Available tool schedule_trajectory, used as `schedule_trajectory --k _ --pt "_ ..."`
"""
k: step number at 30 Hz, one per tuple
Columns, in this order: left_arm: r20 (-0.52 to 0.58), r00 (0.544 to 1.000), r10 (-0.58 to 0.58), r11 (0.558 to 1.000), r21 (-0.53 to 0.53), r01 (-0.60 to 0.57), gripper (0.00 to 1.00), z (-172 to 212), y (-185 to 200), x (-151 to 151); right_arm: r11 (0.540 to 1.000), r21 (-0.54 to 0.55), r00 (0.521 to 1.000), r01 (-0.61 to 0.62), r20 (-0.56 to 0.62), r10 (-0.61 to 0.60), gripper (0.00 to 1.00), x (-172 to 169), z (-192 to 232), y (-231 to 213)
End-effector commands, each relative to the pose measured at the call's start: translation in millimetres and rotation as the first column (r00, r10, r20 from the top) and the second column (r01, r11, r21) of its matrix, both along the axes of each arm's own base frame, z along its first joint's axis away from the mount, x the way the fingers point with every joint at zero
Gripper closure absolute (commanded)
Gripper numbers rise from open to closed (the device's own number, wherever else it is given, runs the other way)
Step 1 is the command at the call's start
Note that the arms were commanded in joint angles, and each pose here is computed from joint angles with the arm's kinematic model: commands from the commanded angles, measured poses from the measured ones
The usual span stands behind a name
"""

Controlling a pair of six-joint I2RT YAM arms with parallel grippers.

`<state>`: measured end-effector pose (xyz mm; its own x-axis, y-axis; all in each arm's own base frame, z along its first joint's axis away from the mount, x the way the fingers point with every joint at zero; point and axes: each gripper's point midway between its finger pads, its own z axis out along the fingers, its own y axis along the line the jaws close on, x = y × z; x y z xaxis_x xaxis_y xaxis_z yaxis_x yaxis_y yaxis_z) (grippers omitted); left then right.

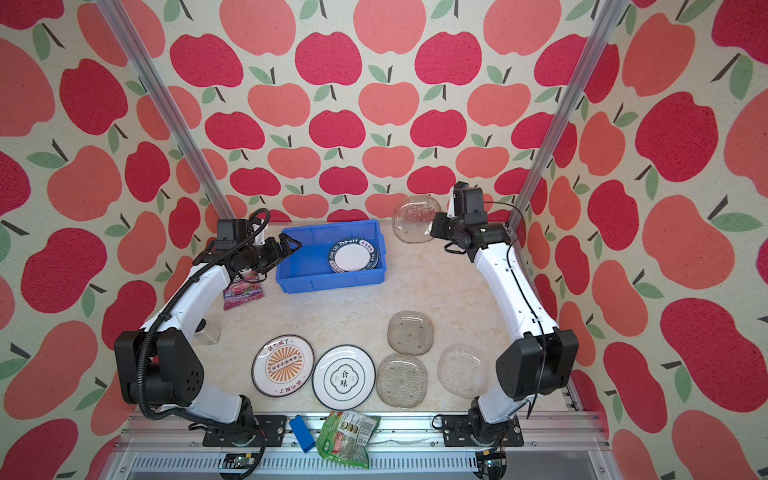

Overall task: Place the plates into the plastic bin on the countertop
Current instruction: 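Carry the glass plate over the blue bin with the right gripper and lower it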

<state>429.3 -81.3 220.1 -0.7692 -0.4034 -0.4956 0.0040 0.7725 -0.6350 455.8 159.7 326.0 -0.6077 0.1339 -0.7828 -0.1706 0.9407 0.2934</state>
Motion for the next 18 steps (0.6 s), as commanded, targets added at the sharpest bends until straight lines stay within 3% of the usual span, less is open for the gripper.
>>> schedule_trajectory --k 1,8,18 --pt "0.055 0.998 0.013 1.0 -0.01 -0.012 0.0 18 6 9 0.998 -0.011 0.994 -0.065 -0.093 0.063 1.0 23 -32 43" --pt "0.096 0.991 0.09 0.996 -0.027 -0.088 0.01 35 30 7 0.981 0.065 0.973 -0.185 -0.128 0.192 1.0 53 -57 145" --pt "0.093 0.989 0.116 0.993 -0.023 -0.114 0.01 29 41 8 0.943 0.183 0.926 -0.278 -0.211 0.314 1.0 51 -113 248"
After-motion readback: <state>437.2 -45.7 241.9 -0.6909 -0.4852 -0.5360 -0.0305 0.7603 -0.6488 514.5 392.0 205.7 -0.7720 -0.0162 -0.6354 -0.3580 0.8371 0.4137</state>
